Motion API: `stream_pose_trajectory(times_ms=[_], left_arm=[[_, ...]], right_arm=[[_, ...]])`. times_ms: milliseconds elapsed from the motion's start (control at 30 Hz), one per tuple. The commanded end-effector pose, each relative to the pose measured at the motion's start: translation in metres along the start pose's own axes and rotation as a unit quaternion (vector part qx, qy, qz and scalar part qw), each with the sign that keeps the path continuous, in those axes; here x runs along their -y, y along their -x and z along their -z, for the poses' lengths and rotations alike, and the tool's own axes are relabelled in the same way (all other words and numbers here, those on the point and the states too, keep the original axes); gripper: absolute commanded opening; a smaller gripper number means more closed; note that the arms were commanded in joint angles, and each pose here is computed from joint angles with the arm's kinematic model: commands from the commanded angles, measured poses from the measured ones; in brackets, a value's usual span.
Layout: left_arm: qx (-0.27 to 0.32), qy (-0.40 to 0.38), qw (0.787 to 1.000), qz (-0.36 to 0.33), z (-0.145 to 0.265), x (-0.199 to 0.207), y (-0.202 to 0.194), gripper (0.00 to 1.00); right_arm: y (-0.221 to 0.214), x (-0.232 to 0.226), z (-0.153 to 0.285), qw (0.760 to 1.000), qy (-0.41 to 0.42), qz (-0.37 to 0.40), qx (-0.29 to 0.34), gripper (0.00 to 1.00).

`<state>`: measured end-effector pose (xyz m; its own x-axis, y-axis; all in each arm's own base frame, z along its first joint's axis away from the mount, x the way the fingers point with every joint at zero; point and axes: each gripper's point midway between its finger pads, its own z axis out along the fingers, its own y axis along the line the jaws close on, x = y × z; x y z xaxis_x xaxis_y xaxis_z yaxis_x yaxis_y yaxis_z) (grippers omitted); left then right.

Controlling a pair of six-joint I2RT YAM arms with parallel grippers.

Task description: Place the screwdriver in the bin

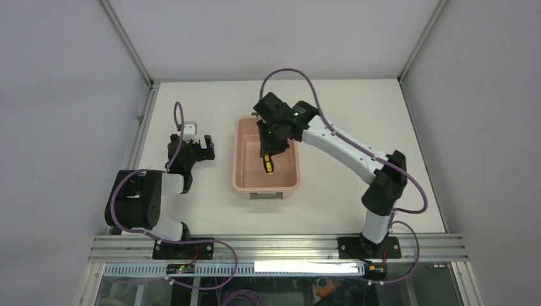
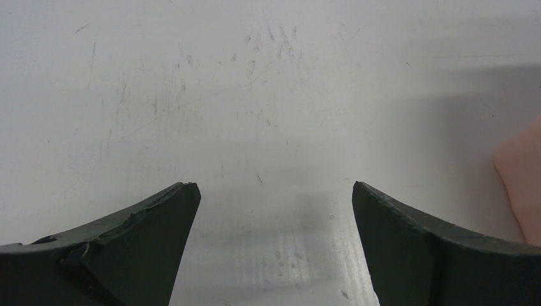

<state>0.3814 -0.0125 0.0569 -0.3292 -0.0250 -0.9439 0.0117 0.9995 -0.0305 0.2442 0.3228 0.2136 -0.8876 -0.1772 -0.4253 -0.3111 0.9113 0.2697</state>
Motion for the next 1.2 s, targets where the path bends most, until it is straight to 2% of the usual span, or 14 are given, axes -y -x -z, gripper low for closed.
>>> stream_pose_trajectory(times_ms=[0,200,333,467,667,900,1000,1033,1067,1100,1167], left_arm=[[0.042,-0.012,0.999,0.006,-0.004,0.007,0.025,0.99],[0.042,-0.011,0.999,0.006,-0.004,0.007,0.025,0.99],[0.042,-0.011,0.999,0.006,-0.004,0.007,0.025,0.99],[0.042,-0.011,0.999,0.006,-0.004,0.007,0.025,0.99],[0.042,-0.011,0.999,0.006,-0.004,0.007,0.025,0.99],[0.042,-0.012,0.999,0.006,-0.004,0.007,0.025,0.99],[0.042,-0.011,0.999,0.006,-0.004,0.007,0.025,0.99],[0.042,-0.011,0.999,0.006,-0.004,0.007,0.025,0.99],[0.042,-0.012,0.999,0.006,-0.004,0.008,0.025,0.99],[0.042,-0.012,0.999,0.006,-0.004,0.008,0.025,0.99],[0.042,-0.012,0.999,0.006,-0.004,0.008,0.025,0.99]], right_arm=[[0.012,-0.012,-0.044,1.0,-0.024,-0.011,0.012,0.0],[-0.023,0.002,-0.106,0.996,-0.078,-0.013,-0.042,0.0],[-0.042,0.008,-0.13,0.994,-0.093,-0.021,-0.057,0.1],[-0.048,0.011,-0.134,0.992,-0.11,-0.021,-0.053,0.28],[-0.039,0.011,-0.116,0.992,-0.119,-0.014,-0.028,0.45],[-0.014,0.004,-0.069,0.995,-0.102,0.007,0.017,0.48],[0.004,-0.002,-0.037,0.995,-0.076,0.022,0.055,0.54],[0.012,-0.002,-0.025,0.995,-0.067,0.027,0.07,0.61],[0.02,-0.002,-0.01,0.994,-0.055,0.03,0.09,0.84],[0.028,0.0,0.003,0.992,-0.048,0.032,0.109,0.97],[0.039,0.01,0.024,0.989,-0.041,0.034,0.139,0.99]])
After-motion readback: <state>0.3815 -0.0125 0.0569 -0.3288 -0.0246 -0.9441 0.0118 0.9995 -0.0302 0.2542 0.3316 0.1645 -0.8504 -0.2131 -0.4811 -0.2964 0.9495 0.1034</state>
